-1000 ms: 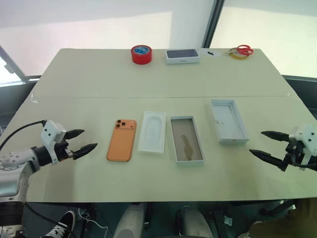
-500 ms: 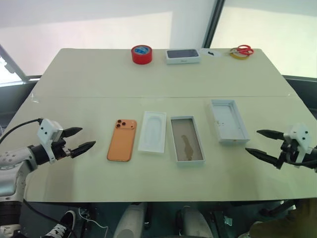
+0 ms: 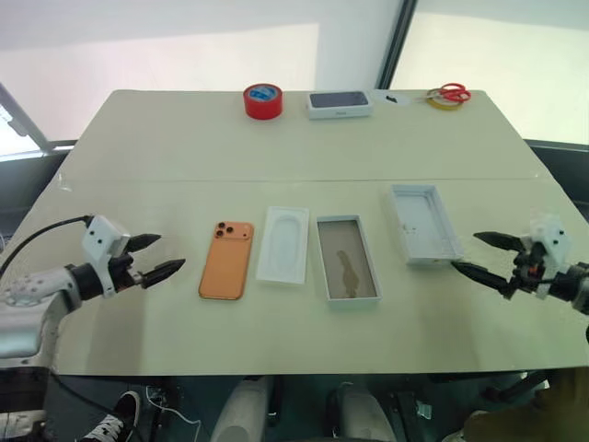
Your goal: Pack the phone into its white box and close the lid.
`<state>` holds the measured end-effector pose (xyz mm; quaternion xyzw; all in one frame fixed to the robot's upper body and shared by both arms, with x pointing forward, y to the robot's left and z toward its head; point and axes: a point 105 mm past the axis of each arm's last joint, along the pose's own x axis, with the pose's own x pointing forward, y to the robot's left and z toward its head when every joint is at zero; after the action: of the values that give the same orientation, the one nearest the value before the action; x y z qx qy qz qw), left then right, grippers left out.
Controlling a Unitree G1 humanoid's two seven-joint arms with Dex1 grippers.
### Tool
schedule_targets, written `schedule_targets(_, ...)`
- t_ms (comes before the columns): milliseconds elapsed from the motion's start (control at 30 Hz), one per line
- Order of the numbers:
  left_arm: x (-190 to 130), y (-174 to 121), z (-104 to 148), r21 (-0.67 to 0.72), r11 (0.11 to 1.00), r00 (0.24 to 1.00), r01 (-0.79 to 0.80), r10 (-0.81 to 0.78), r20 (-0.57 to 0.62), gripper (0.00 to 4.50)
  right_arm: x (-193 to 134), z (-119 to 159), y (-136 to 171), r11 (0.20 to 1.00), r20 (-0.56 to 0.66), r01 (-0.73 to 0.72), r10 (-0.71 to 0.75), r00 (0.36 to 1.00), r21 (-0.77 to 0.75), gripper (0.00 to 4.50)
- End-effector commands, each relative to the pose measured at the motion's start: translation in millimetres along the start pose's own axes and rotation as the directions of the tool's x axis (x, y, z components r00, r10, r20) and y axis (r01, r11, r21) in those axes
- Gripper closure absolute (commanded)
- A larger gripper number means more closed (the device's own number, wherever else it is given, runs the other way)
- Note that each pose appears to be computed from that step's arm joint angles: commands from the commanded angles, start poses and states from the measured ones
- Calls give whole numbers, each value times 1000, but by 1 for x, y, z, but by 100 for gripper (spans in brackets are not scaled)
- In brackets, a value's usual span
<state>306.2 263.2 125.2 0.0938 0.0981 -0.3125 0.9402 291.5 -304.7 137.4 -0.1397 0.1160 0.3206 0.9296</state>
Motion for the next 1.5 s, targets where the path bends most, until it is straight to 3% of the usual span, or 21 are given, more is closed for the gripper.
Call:
schedule_targets(33,21,-20,18,-54,998,999,41,-40,29,6,21,34,22,995,95,-80,85,992,-54,5)
schedule_targets(200,56,-65,33,-209,969,991,128,-118,59,6,59,67,67,970,147,-196,217,965,-147,5)
schedule_targets(400,73,-93,34,-332,906,963,262,-267,31,6,74,76,76,957,147,-228,255,956,-181,5)
schedule_targets(500,82,-91,36,-439,870,972,224,-233,35,6,75,75,77,953,135,-234,262,956,-193,5)
schedule_targets(833,102,-103,32,-602,783,973,158,-227,-39,6,72,72,77,956,124,-224,250,960,-188,5)
schedule_targets(1200,116,-106,37,-553,828,954,96,-235,-186,6,69,72,64,962,115,-176,203,972,-209,5)
schedule_targets(1500,126,-113,35,-671,735,957,100,-257,-139,6,70,70,66,962,112,-170,197,974,-214,5)
